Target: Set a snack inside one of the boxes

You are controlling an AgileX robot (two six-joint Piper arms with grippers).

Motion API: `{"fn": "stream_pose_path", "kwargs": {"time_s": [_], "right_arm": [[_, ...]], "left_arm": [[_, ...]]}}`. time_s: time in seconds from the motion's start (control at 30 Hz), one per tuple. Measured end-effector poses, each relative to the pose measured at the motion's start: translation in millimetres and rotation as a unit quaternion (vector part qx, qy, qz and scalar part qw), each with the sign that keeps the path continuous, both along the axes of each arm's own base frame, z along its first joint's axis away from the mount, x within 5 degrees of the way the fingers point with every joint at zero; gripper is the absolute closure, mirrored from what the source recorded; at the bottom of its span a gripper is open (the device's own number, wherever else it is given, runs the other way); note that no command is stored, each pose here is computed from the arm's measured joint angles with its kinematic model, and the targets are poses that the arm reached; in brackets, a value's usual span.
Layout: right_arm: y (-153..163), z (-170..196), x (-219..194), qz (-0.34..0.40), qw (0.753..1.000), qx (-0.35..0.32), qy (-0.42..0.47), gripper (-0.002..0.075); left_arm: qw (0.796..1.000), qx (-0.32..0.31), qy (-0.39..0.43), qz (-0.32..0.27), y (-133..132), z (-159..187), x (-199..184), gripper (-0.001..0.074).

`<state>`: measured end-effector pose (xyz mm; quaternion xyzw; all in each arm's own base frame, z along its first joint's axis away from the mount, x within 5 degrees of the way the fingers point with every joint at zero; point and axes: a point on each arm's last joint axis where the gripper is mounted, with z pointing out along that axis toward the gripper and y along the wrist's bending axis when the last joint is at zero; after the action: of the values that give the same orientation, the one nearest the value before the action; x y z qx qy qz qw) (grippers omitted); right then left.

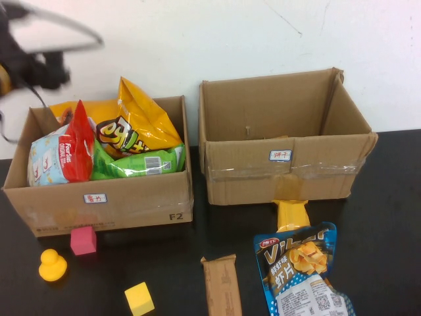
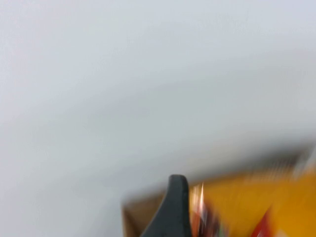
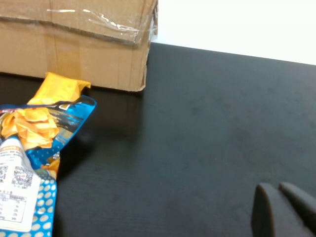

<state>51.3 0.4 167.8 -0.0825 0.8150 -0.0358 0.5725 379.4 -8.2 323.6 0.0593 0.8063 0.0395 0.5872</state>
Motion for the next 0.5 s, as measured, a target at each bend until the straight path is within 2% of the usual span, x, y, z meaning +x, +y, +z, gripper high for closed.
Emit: {"fn": "stream_pose_path", "kwargs": {"time_s": [0.1, 0.17, 0.23, 0.3, 0.33, 0.4, 0.5], "right_arm": [[0, 0, 0, 0.0, 1.0, 0.0, 0.0, 0.0727], [0, 0, 0, 0.0, 1.0, 0.0, 0.0, 0.0727], [0, 0, 0, 0.0, 1.0, 0.0, 0.0, 0.0727], [0, 0, 0, 0.0, 1.0, 0.0, 0.0, 0.0727], [0, 0, 0, 0.0, 1.0, 0.0, 0.0, 0.0727], [0, 0, 0, 0.0, 1.0, 0.0, 0.0, 0.0727], [0, 0, 0, 0.0, 1.0, 0.0, 0.0, 0.0727]], "left_arm": [[0.998, -0.016, -0.063, -0.007, -9, 49, -42, 0.0157], [0.995, -0.03, -0.092, -0.013, -13, 67, -72, 0.0256], [0.993, -0.038, -0.113, -0.022, -16, 77, -106, 0.0425], [0.991, -0.042, -0.124, -0.031, -18, 76, -135, 0.0584], [0.99, -0.043, -0.126, -0.035, -19, 73, -149, 0.0633], [0.99, -0.049, -0.125, -0.039, -18, 62, -174, 0.0689], [0.988, -0.062, -0.135, -0.036, -13, 47, -212, 0.0722]]}}
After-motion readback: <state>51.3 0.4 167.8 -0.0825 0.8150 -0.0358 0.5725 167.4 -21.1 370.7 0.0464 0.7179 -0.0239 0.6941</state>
